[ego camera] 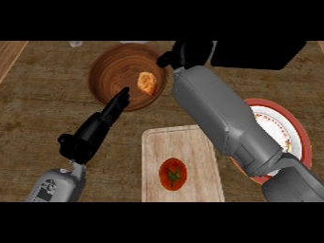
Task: Pick the croissant from the plate and place it in the bowl
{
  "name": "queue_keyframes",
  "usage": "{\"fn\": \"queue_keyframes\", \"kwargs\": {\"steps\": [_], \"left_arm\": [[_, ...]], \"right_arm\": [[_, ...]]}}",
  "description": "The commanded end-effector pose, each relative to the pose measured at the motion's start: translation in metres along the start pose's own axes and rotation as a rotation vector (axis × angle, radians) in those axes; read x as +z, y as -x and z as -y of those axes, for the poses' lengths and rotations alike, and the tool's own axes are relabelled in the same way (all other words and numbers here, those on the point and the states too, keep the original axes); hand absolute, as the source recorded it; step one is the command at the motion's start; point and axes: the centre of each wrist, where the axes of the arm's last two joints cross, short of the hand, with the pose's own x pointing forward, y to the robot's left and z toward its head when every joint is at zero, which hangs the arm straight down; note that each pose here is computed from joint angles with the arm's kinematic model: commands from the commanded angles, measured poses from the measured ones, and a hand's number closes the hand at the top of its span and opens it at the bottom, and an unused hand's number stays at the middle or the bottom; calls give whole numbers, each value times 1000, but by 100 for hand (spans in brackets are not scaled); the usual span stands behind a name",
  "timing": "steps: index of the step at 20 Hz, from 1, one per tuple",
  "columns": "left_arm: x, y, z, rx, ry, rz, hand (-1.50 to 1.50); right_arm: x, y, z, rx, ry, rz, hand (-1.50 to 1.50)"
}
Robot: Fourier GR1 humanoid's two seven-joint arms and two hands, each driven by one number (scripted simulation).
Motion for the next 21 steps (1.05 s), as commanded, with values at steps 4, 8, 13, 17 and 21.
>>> {"fn": "queue_keyframes", "kwargs": {"steps": [4,8,13,17,21], "left_arm": [[12,10,-11,19,-75,-35,0],[37,21,-13,-1,-92,-38,0],[31,9,-16,12,-115,-59,0],[38,11,-22,-4,-116,-51,0],[37,17,-22,8,-108,-41,0]], "right_arm": [[3,26,-9,-251,118,-151,-150],[-5,57,-3,-328,180,-172,-150],[0,96,13,-353,195,-166,-150],[37,138,23,-372,150,-141,-150],[49,176,63,-385,162,-136,-150]]}}
